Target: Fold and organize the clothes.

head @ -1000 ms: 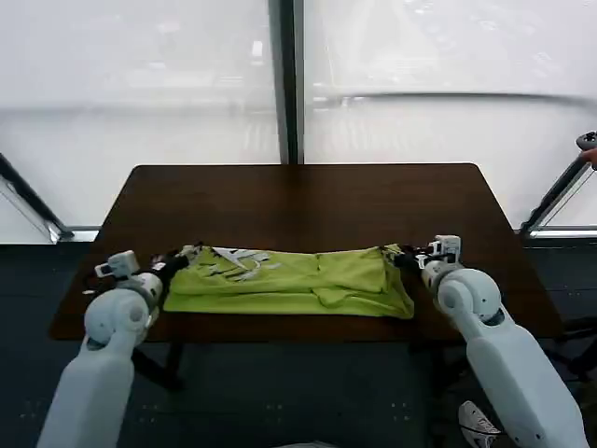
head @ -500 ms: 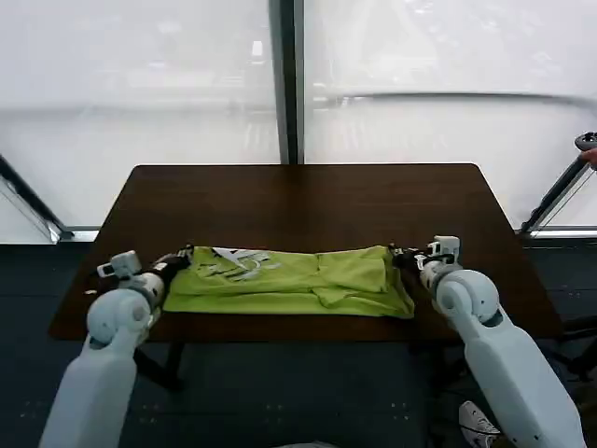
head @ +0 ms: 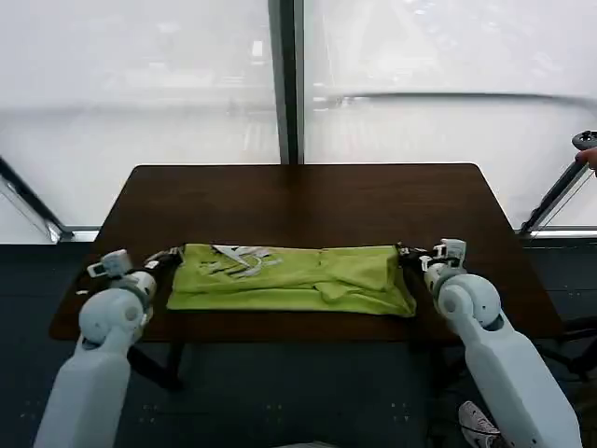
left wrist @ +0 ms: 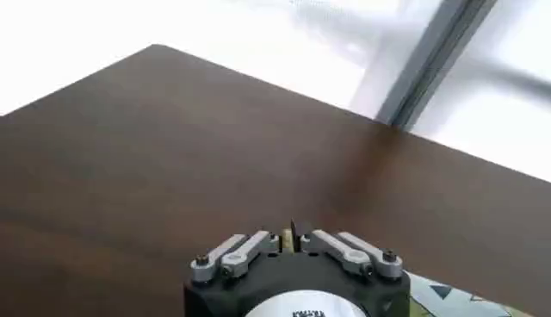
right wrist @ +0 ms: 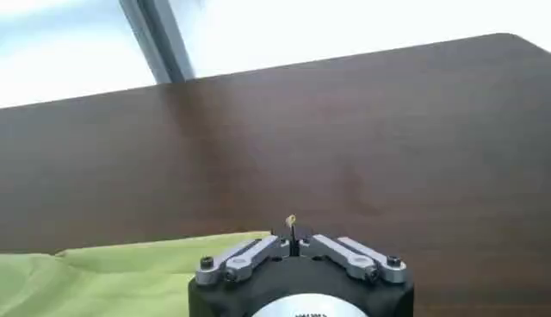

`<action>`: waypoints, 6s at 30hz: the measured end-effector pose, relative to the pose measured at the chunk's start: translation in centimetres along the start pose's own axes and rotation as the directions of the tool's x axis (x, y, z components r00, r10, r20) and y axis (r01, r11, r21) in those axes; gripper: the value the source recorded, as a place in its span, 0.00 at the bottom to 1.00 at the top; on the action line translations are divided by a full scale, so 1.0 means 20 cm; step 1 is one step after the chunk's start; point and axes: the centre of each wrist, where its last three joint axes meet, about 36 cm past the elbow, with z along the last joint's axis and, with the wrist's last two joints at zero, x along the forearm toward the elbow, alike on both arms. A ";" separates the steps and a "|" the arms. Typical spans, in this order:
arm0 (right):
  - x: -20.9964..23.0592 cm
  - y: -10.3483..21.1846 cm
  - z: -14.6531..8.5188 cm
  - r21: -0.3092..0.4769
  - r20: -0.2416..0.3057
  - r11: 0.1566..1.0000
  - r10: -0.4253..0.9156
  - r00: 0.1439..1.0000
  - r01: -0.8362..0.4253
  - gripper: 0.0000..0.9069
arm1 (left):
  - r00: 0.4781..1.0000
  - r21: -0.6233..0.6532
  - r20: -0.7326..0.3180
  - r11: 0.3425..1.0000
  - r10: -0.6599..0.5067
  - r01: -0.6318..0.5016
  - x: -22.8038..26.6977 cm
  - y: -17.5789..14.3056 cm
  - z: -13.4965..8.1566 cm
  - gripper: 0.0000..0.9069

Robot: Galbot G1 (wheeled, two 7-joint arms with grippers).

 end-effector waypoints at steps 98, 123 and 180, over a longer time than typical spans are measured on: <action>0.54 -0.20 0.36 0.294 0.620 0.927 -0.370 0.692 0.232 0.97 | 0.911 0.004 -0.324 0.964 0.254 -0.267 0.21 0.43 -0.30 0.97; 0.57 -0.16 0.38 0.272 0.634 0.935 -0.352 0.689 0.227 0.97 | 0.887 0.052 -0.332 0.945 0.321 -0.323 0.11 0.34 -0.19 0.02; 0.58 -0.02 0.45 0.150 0.652 0.983 -0.180 0.737 0.107 0.97 | 0.972 -0.010 -0.080 0.975 0.223 -0.224 0.54 -0.21 -0.12 0.00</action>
